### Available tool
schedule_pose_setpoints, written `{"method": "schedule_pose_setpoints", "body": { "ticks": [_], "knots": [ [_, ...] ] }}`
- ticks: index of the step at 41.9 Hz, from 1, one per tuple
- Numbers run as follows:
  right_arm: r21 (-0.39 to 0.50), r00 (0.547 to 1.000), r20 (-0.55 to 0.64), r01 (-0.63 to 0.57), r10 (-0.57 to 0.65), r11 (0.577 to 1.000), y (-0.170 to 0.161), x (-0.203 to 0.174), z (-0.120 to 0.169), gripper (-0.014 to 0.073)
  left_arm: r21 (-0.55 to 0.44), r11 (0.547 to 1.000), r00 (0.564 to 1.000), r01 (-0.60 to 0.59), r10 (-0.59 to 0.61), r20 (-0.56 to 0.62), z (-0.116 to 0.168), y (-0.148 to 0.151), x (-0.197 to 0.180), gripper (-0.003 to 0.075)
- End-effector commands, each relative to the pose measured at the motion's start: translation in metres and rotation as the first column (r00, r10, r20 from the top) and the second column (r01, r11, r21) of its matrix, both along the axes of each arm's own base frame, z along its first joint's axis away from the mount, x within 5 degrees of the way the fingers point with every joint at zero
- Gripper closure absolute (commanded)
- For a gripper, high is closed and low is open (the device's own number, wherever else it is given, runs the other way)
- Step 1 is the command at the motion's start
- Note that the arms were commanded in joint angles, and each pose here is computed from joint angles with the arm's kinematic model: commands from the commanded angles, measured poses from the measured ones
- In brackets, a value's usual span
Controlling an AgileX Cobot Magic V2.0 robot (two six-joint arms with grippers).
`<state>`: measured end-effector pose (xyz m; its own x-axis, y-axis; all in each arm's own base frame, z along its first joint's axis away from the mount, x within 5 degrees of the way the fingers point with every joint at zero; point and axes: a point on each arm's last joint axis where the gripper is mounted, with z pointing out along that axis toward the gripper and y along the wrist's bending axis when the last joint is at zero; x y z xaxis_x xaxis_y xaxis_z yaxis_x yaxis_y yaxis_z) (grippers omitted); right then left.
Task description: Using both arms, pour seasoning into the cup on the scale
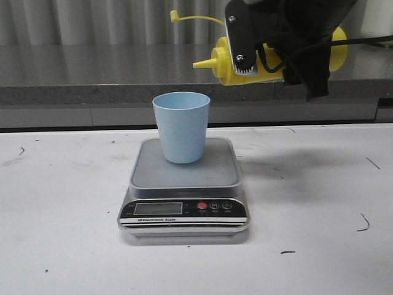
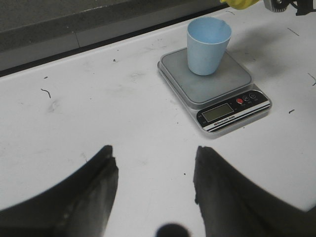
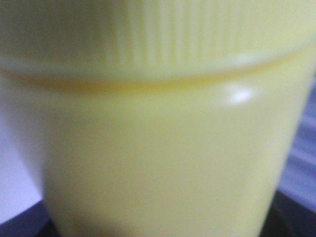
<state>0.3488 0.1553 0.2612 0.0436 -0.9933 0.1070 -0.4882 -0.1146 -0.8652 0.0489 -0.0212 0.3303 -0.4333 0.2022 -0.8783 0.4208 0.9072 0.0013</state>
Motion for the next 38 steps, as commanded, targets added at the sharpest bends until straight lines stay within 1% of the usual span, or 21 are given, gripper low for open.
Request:
{"method": "schedule_pose_setpoints", "body": {
  "ticks": [1,5,9,24,30,33,38],
  "knots": [
    [-0.116,0.982,0.162,-0.078,0.096,0.99,-0.0008,0.0005,0.04,0.0281,-0.048,0.999,0.997,0.011,-0.008,0.077,0.0133,-0.0019,0.0018,0.0365],
    [-0.182,0.975,0.191,-0.082,0.117,0.98,-0.0018,0.0016,0.0431,0.0281,-0.048,0.999,0.997,0.011,-0.008,0.077,0.0133,-0.0019,0.0018,0.0365],
    [-0.217,0.969,0.206,-0.09,0.136,0.972,-0.0016,0.0021,0.0448,0.0281,-0.048,0.999,0.997,0.011,-0.008,0.077,0.0133,-0.0019,0.0018,0.0365],
    [-0.217,0.969,0.207,-0.09,0.136,0.972,-0.0016,0.0021,0.0449,0.0281,-0.048,0.999,0.997,0.011,-0.008,0.077,0.0133,-0.0019,0.0018,0.0365],
    [-0.19,0.971,0.204,-0.083,0.123,0.978,-0.0016,0.002,0.0443,0.0281,-0.048,0.999,0.997,0.011,-0.008,0.077,0.0133,-0.0019,0.0018,0.0365],
    [-0.161,0.972,0.207,-0.075,0.108,0.984,-0.0016,0.002,0.0443,0.0281,-0.048,0.999,0.997,0.011,-0.008,0.077,0.0133,-0.0019,0.0018,0.0365],
    [-0.089,0.976,0.204,-0.052,0.069,0.995,-0.0018,0.0018,0.0436,0.0281,-0.048,0.999,0.997,0.011,-0.008,0.077,0.0133,-0.0019,0.0018,0.0365]
  ]
}}
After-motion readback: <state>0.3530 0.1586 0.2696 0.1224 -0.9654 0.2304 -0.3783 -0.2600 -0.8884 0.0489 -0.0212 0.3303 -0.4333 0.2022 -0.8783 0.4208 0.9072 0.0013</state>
